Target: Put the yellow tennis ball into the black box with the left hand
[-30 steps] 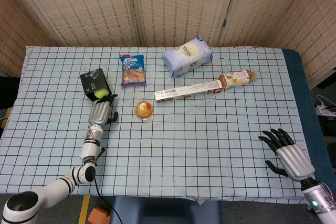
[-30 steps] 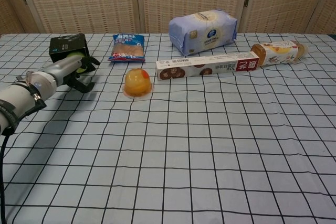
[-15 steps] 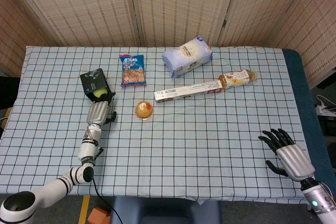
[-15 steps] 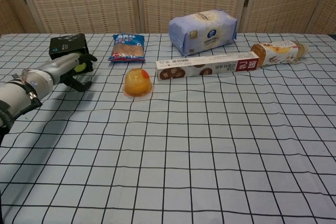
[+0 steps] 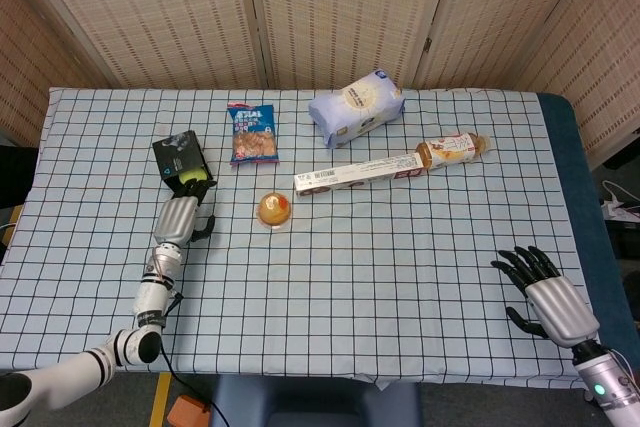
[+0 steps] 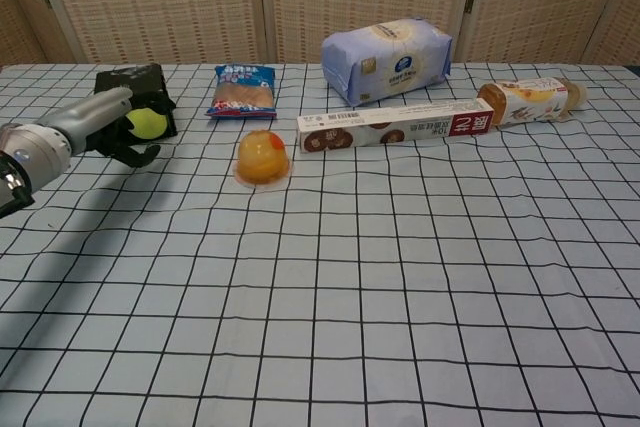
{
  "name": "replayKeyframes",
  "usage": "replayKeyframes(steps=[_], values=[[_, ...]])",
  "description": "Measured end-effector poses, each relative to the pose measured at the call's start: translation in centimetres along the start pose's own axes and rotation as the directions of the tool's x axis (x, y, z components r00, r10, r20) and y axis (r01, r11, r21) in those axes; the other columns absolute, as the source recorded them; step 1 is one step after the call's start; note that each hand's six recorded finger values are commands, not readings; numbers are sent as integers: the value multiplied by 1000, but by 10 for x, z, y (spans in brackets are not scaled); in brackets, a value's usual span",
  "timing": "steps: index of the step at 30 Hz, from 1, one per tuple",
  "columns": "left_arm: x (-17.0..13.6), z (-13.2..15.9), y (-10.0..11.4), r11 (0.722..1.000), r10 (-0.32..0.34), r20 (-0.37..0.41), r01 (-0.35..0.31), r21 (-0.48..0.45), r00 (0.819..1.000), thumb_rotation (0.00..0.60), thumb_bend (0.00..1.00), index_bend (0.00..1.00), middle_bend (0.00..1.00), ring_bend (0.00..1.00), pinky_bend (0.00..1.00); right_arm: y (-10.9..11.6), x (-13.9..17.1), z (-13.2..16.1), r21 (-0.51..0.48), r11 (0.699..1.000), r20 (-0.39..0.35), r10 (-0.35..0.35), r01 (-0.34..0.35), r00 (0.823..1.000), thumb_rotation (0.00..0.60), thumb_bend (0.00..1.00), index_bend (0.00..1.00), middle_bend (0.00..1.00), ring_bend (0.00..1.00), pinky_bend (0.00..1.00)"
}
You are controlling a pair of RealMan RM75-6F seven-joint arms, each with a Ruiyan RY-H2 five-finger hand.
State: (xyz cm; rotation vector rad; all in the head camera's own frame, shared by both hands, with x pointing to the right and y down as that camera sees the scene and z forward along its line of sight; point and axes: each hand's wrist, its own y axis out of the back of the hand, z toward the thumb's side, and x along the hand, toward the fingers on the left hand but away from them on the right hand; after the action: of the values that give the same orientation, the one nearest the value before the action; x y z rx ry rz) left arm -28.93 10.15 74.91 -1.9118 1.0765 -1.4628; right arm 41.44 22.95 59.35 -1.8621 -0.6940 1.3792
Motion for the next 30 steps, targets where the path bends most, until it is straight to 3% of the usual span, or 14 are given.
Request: replayKeyframes(steps=[7,14,17,23,30], values=[[-39,-8,26,998,48,65,-51,41,997,600,475,291,253,163,240,3,1,1,-3,1000,-5,-11,11,1000,600,269,157,77,0,21],[-97,-36,65,972,104,162,-136,194,981,600,474,309,255,177,245,4,0,1,-6,1000,-5,-13,13,1000,600,269,157,77,0,21],[-128,-53,73,953,89,196,-140,267,977,600,474,309,249,177,241,4,-1,1,-2,1000,-3,-15,15,1000,600,269,157,77,0,21],[-178,-91,76,932,106,148,-150,329,983,600,455,309,253,173,178,5,-2,-1,7,1000,8,-27,27,1000,600,269,157,77,0,21],[-197,-108,76,909,131,120,-167,383,984,600,454,309,261,170,162,5,-3,-2,16,999,19,-43,42,999,600,269,157,77,0,21]])
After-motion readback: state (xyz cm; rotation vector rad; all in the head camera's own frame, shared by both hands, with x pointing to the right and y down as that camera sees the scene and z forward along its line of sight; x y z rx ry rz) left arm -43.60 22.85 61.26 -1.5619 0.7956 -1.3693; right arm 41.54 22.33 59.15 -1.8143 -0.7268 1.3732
